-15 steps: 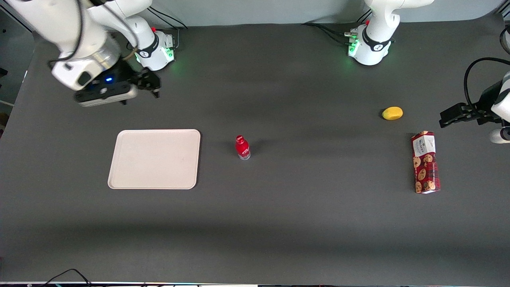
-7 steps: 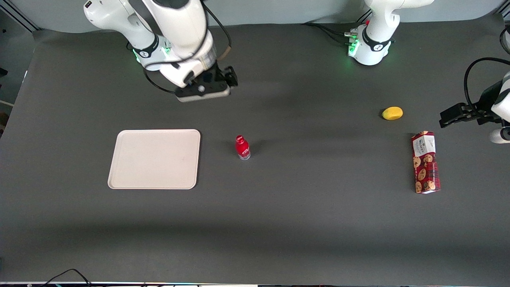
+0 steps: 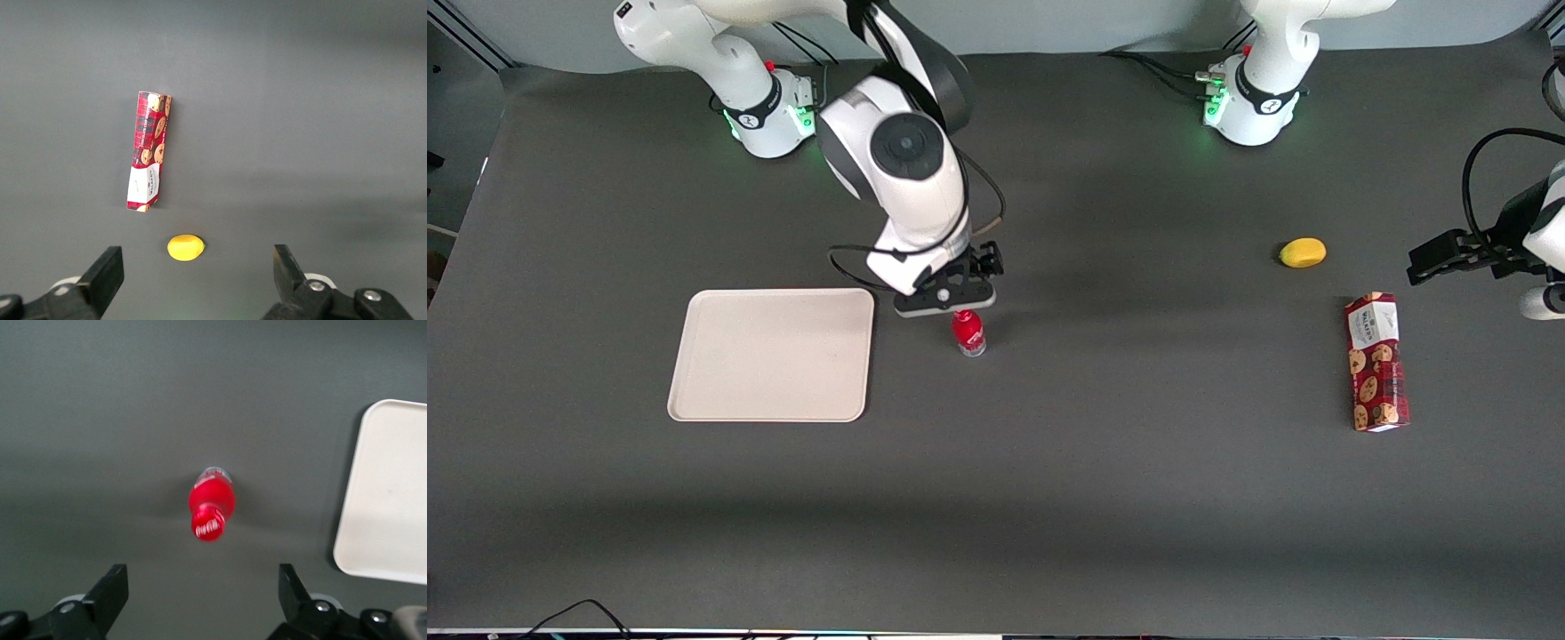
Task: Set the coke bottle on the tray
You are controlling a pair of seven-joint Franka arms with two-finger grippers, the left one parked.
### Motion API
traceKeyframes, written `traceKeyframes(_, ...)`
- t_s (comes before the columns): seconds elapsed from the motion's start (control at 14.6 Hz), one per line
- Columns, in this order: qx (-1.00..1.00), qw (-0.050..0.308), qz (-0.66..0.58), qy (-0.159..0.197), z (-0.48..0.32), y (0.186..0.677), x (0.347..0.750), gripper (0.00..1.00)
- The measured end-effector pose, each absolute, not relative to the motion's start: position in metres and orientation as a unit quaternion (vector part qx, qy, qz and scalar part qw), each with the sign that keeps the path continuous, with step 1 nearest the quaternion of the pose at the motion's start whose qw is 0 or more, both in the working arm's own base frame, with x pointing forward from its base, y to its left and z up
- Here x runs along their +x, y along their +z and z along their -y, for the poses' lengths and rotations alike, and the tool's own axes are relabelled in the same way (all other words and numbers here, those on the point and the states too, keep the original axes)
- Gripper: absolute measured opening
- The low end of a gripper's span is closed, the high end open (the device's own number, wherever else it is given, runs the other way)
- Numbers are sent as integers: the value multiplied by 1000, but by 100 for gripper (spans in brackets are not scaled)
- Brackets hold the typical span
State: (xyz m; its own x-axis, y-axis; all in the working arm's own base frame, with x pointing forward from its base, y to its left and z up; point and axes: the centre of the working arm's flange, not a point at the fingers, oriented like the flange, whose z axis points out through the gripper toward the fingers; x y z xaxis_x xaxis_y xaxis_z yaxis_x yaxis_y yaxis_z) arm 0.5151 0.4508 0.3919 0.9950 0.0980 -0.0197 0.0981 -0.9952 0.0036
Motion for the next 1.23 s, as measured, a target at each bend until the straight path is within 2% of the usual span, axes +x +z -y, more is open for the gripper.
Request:
traceKeyframes(0.21, 999, -1, -45, -5, -451, 367, 524, 100)
traceKeyframes(0.68, 999, 12, -44, -20, -444, 306, 518, 100)
traceKeyframes(1.23, 998, 3, -53, -17, -453, 299, 508, 100)
